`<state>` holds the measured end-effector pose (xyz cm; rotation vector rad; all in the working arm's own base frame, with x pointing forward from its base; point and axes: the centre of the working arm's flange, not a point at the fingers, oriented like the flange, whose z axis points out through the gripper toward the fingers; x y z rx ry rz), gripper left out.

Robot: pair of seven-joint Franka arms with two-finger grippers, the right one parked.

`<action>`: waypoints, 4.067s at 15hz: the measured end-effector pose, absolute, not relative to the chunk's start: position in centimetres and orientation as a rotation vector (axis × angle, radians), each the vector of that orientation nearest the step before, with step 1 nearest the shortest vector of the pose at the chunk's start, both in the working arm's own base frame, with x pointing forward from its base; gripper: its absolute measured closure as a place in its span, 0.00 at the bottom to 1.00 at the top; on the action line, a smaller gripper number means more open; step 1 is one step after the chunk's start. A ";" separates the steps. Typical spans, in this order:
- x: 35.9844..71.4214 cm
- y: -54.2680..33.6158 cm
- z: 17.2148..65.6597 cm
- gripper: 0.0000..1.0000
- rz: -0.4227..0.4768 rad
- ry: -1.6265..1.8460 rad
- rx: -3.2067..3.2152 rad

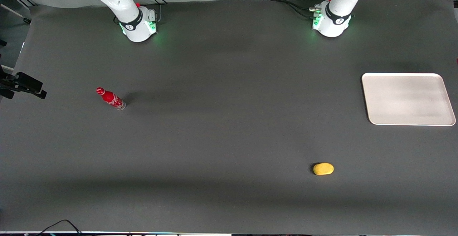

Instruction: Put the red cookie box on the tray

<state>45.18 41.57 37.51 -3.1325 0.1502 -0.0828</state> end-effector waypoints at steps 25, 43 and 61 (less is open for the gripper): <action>45.4 44.6 21.5 0.81 -0.043 0.069 -3.146; 57.7 31.1 50.4 0.00 0.028 -0.211 -3.199; 54.8 -0.7 65.3 0.00 -0.106 -0.050 -3.115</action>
